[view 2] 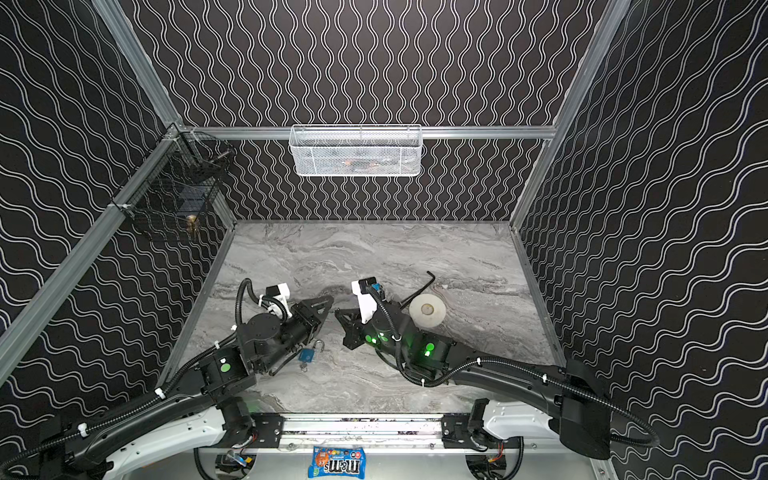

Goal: Unlock with the key

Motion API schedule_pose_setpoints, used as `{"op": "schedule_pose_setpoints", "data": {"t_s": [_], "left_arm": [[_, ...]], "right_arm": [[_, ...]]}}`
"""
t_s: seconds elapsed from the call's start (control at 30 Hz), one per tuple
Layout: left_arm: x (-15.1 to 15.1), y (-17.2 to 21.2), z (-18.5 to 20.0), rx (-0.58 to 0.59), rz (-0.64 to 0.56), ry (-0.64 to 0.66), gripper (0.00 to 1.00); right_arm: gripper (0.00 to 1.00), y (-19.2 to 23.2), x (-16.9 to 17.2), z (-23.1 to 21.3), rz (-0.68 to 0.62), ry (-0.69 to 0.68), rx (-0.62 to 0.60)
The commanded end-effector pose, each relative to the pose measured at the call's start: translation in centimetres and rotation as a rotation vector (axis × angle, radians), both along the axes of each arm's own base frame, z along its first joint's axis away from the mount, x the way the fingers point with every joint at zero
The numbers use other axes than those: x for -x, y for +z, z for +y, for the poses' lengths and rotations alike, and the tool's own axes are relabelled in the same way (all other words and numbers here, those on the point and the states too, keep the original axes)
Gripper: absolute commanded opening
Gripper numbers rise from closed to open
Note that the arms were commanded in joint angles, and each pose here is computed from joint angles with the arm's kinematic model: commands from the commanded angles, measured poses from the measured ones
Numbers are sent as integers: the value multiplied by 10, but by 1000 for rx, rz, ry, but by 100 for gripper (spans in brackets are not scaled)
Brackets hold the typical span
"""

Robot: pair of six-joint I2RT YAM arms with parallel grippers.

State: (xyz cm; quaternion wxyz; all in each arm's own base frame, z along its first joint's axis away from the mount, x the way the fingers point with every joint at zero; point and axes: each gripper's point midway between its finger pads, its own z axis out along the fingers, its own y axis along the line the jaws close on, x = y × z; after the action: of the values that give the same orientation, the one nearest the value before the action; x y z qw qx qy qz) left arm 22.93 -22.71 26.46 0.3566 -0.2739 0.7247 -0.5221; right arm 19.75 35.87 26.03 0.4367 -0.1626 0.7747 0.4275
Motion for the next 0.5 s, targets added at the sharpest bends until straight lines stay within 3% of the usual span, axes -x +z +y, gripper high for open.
{"op": "schedule_pose_setpoints", "data": {"t_s": [0.0, 0.47], "left_arm": [[-2, 1, 3, 7, 8, 25, 24], [-4, -3, -2, -11, 18, 15, 1]], "right_arm": [[0, 5, -1, -3, -13, -17, -20], [0, 1, -2, -7, -17, -25, -3]]}}
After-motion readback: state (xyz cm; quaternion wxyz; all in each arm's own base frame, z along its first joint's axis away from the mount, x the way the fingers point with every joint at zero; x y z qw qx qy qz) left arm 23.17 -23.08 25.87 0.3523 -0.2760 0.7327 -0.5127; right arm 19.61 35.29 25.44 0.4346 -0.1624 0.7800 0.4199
